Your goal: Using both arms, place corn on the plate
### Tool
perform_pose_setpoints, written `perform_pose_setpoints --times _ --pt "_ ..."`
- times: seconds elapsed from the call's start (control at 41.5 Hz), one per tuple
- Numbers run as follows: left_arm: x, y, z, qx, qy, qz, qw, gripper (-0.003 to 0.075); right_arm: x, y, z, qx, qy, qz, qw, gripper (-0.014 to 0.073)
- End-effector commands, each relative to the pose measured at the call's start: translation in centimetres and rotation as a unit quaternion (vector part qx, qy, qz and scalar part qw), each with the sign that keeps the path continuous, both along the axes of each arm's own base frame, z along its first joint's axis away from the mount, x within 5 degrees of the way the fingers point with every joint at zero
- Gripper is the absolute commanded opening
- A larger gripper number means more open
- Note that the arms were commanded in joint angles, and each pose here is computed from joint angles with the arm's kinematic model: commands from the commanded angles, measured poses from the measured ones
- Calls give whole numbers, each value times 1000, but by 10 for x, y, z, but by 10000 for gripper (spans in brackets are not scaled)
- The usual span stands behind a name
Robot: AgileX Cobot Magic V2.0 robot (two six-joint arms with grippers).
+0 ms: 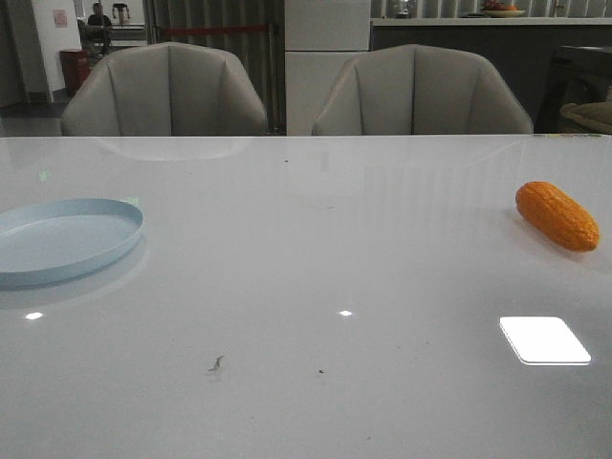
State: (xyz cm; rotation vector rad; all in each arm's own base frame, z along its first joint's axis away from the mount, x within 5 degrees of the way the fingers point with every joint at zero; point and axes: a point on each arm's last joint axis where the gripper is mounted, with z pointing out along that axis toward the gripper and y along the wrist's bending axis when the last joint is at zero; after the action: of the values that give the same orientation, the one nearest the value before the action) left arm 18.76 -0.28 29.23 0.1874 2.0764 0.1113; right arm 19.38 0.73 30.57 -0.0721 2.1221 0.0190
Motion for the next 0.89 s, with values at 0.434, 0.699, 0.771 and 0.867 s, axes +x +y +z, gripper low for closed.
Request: perform_pose_setpoints --times 0.434,0.699,0.771,0.867 --pt "2 -1 13 -15 -25 2 1000 508 4 0 15 4 -40 -1 999 613" --pt "2 -2 6 -43 23 11 999 508 4 0 14 5 -36 -1 999 613" --pt "7 -3 6 -43 39 12 998 508 4 0 14 8 -36 -2 999 613" --pt "22 -3 6 -45 62 15 997 508 4 0 14 8 -36 -2 999 613"
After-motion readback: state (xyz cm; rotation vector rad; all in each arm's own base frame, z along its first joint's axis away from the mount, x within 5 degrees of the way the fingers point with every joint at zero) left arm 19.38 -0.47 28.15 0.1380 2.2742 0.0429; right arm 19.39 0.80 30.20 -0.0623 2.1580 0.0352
